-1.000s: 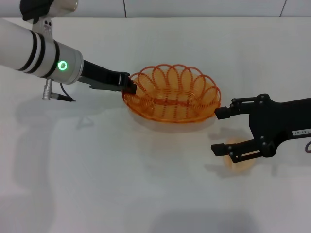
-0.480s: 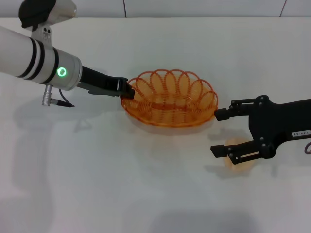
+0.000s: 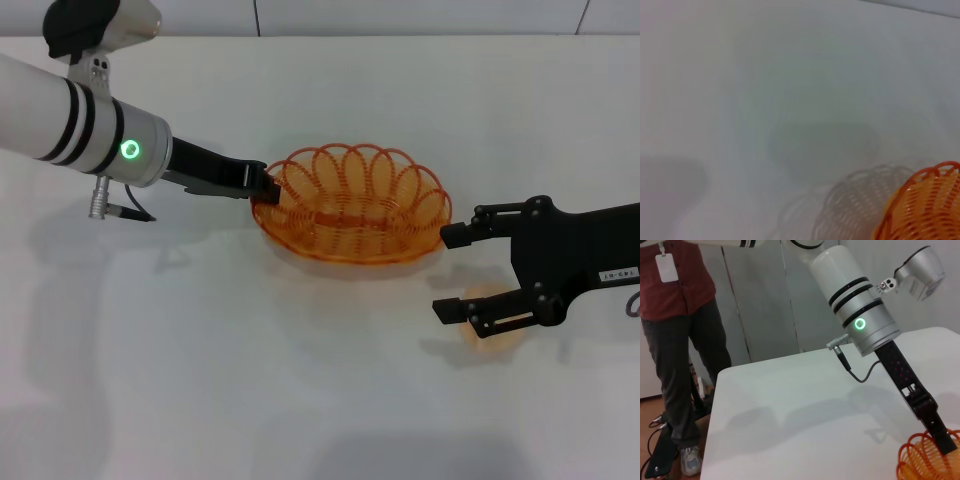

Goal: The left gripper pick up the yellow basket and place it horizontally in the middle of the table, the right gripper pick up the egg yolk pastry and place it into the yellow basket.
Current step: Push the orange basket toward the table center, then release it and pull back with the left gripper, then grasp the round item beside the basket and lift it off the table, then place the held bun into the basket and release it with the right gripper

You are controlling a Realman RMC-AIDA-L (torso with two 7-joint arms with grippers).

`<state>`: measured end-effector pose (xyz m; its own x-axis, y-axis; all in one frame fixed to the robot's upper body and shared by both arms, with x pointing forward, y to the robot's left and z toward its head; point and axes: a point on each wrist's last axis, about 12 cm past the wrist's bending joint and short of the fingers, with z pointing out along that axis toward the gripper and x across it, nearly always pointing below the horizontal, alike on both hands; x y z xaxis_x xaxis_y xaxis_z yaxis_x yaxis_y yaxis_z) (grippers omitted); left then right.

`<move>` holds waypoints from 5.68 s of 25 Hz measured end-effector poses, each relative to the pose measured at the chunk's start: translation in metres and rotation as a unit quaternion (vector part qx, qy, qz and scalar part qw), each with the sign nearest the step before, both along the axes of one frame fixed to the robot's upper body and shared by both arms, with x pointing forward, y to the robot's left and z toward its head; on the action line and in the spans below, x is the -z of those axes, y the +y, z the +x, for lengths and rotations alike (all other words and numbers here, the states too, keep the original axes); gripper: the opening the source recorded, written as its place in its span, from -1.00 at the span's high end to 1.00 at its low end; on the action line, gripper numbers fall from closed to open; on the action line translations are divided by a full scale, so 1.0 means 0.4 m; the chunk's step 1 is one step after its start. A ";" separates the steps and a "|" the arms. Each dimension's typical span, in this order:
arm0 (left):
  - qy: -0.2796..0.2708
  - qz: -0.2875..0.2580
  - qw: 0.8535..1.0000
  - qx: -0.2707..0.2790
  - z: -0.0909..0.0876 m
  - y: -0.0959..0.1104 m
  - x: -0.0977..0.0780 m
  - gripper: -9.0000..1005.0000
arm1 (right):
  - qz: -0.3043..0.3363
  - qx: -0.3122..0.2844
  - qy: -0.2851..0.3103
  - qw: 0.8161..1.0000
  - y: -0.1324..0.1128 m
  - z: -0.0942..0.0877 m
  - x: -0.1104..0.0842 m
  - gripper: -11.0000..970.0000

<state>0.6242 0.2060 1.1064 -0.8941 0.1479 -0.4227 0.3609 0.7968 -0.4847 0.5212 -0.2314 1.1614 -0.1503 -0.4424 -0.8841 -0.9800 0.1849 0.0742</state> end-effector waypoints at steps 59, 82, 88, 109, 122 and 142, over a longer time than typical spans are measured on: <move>-0.130 0.015 0.959 0.251 -0.103 0.161 -0.195 -0.74 | -0.089 0.068 0.033 0.993 -0.005 0.048 -0.003 -0.67; -0.180 -0.004 0.948 0.261 -0.093 0.115 -0.179 -0.73 | -0.150 0.094 0.062 0.982 -0.024 0.050 0.042 -0.67; -0.179 -0.006 0.949 0.261 -0.093 0.114 -0.174 -0.73 | -0.161 0.093 0.060 0.981 -0.014 0.054 0.057 -0.67; -0.176 -0.009 0.948 0.264 -0.096 0.105 -0.168 -0.73 | -0.191 0.088 0.051 0.976 0.002 0.053 0.077 -0.14; -0.176 -0.010 0.949 0.261 -0.101 0.114 -0.162 -0.73 | -0.184 0.080 0.034 0.979 0.013 0.048 0.043 0.41; -0.185 -0.010 0.948 0.259 -0.118 0.135 -0.140 -0.73 | -0.128 0.079 -0.064 0.987 0.130 0.097 -0.106 0.69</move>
<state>0.5772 0.2598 1.1623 -0.4942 0.5157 -0.6999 0.8492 0.4589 -0.2615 0.5599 -0.1794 1.2038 -0.1303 -0.6342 -0.7621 -0.9359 0.3323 -0.1165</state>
